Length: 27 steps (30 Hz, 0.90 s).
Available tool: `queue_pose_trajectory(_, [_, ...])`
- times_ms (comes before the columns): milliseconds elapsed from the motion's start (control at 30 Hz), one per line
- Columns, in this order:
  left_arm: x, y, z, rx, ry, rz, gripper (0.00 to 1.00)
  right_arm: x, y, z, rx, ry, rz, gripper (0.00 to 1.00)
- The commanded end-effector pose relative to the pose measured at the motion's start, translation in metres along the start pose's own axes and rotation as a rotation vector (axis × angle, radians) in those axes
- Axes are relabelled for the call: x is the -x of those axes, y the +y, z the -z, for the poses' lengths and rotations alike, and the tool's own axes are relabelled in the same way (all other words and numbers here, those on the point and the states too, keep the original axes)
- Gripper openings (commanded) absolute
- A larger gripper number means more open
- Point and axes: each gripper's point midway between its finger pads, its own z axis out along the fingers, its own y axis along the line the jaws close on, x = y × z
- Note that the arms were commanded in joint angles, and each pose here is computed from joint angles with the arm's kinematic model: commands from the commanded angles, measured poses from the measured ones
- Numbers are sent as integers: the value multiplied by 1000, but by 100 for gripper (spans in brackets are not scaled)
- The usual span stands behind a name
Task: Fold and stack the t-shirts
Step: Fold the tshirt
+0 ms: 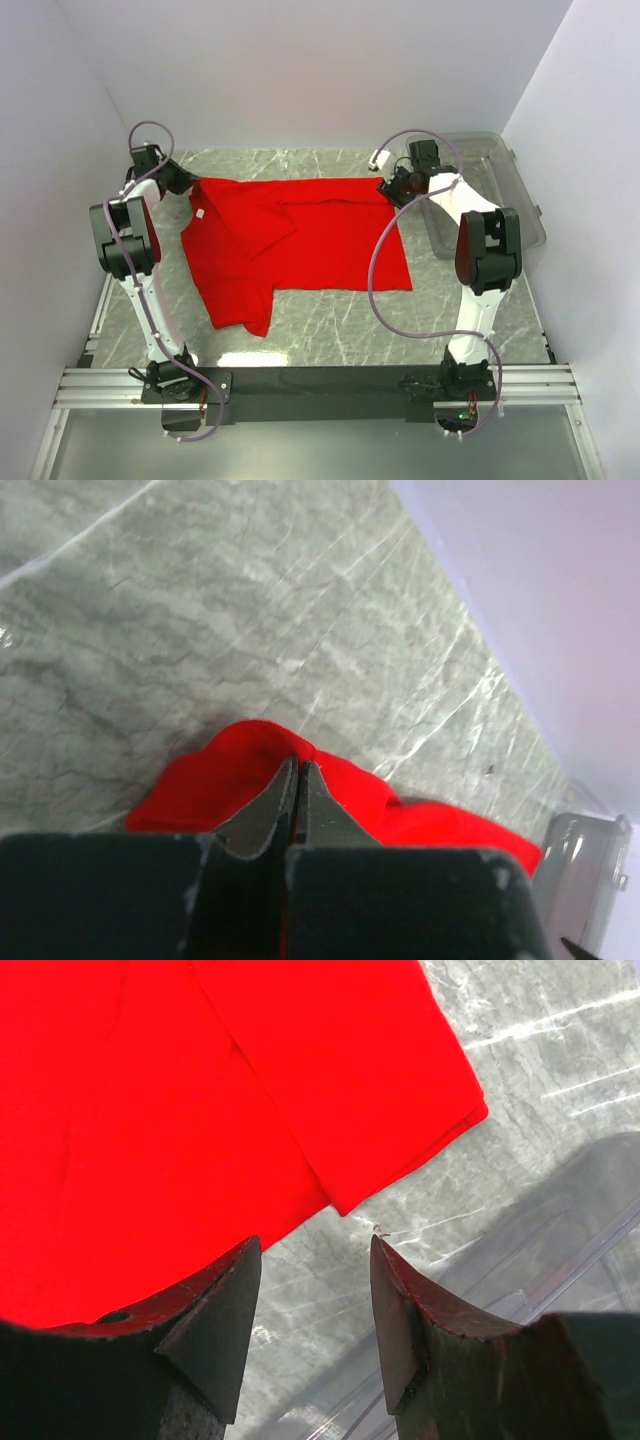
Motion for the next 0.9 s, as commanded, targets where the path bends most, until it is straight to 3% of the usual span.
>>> queue_pose_trajectory(0, [35,-25,-1,-68,-104,7,1,15,-11,19,-47,-49,0,55])
queue_pose_trajectory(867, [43,19,-27,86,-86,22,1,12,-10,23,-55,-49,-22,55])
